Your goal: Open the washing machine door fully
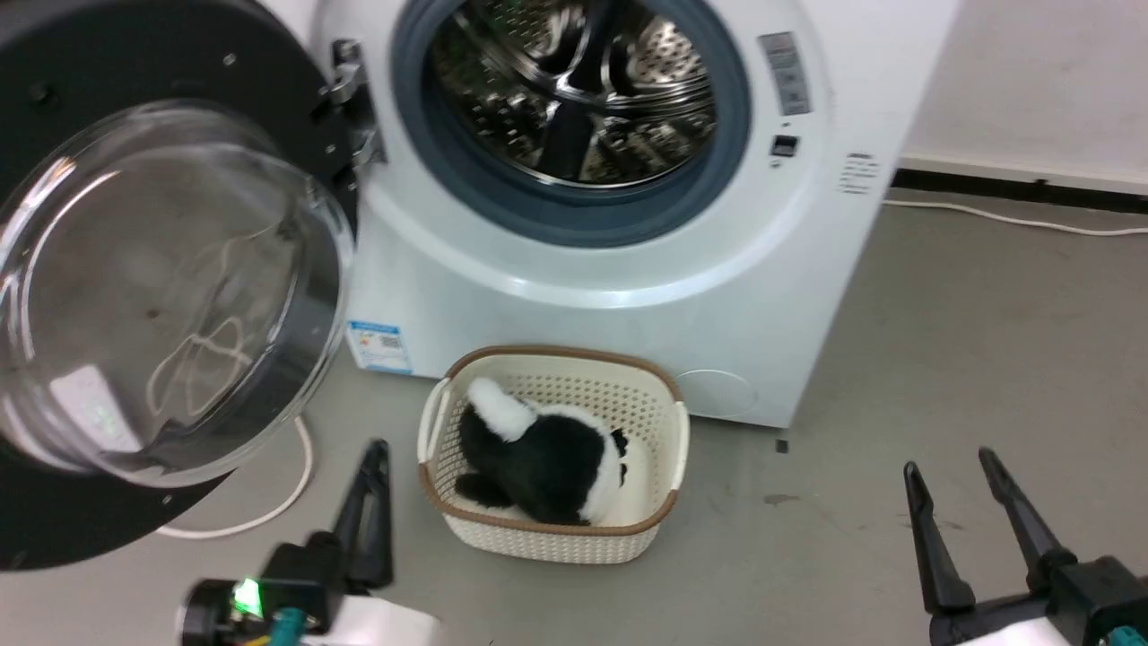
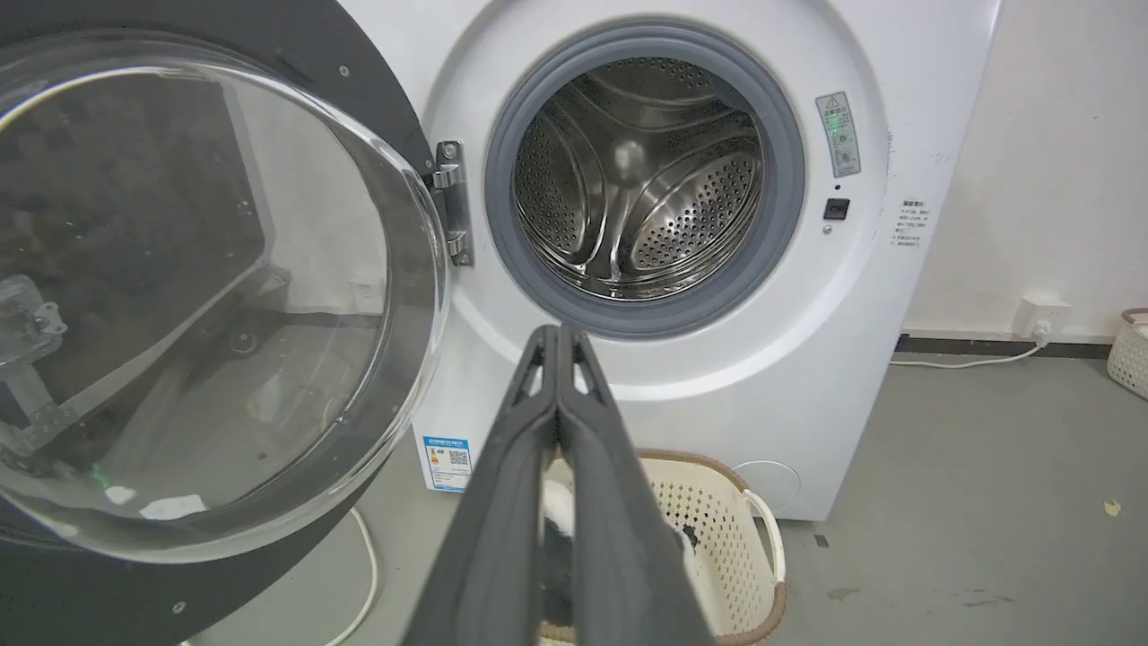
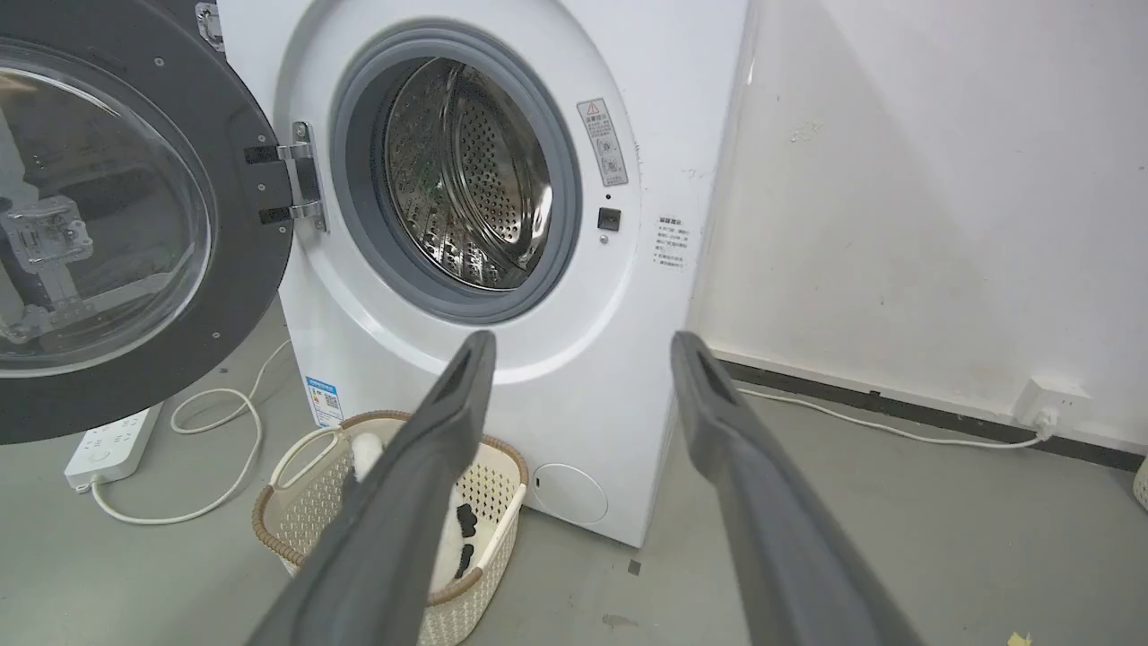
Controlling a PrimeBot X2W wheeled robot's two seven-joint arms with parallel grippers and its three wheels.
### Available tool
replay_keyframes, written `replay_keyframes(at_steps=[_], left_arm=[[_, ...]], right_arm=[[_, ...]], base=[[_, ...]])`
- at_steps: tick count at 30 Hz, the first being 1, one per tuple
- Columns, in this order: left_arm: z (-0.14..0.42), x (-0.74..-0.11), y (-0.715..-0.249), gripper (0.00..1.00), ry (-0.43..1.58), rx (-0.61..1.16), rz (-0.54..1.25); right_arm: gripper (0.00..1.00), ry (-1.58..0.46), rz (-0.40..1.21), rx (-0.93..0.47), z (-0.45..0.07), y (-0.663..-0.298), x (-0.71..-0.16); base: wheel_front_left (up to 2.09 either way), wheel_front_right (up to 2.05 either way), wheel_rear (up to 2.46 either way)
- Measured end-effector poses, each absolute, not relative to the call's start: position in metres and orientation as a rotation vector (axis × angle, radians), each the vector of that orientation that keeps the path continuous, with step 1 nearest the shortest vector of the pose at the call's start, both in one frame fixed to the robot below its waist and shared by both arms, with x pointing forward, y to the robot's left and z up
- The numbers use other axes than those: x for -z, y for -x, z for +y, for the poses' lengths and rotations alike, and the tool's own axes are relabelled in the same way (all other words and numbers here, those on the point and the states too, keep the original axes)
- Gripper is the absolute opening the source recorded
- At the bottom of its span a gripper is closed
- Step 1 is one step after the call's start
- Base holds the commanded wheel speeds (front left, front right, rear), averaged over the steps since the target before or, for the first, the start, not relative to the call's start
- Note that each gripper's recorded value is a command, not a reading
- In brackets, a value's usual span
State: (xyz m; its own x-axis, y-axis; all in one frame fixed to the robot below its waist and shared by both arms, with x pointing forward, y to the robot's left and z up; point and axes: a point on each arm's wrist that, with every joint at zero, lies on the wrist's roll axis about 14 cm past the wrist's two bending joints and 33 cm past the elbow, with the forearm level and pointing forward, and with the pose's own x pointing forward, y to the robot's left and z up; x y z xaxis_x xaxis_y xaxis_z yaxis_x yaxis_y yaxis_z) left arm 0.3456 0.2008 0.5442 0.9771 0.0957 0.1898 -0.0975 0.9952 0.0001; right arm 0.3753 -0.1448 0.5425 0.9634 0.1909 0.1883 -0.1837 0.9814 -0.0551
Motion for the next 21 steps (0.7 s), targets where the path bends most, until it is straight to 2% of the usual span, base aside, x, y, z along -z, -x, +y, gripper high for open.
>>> replay_keyframes(at_steps=[2, 3, 4, 5, 6, 21], left_arm=[[0.187, -0.538, -0.346, 0.01, -0.005, -0.064, -0.173], [0.182, -0.535, -0.347, 0.25, 0.005, -0.055, -0.164], [0.177, -0.531, -0.346, 0.37, 0.012, -0.045, -0.153], [0.172, -0.527, -0.346, 0.75, 0.013, -0.034, -0.141], [0.169, -0.522, -0.346, 1.0, 0.006, -0.023, -0.127], [0.158, -0.508, -0.35, 1.0, 0.006, 0.007, -0.084]], right_arm=[[1.0, 0.033, -0.182, -0.174, -0.15, -0.369, -0.539], [1.0, 0.032, -0.176, -0.168, -0.152, -0.366, -0.537], [1.0, 0.03, -0.172, -0.163, -0.154, -0.364, -0.536], [1.0, 0.029, -0.169, -0.157, -0.155, -0.362, -0.535], [1.0, 0.028, -0.169, -0.15, -0.157, -0.361, -0.535], [1.0, -0.016, -0.154, -0.123, -0.165, -0.358, -0.53]], base=[[0.0, 0.0, 0.0], [0.0, 0.0, 0.0], [0.0, 0.0, 0.0], [0.0, 0.0, 0.0], [0.0, 0.0, 0.0], [0.0, 0.0, 0.0]])
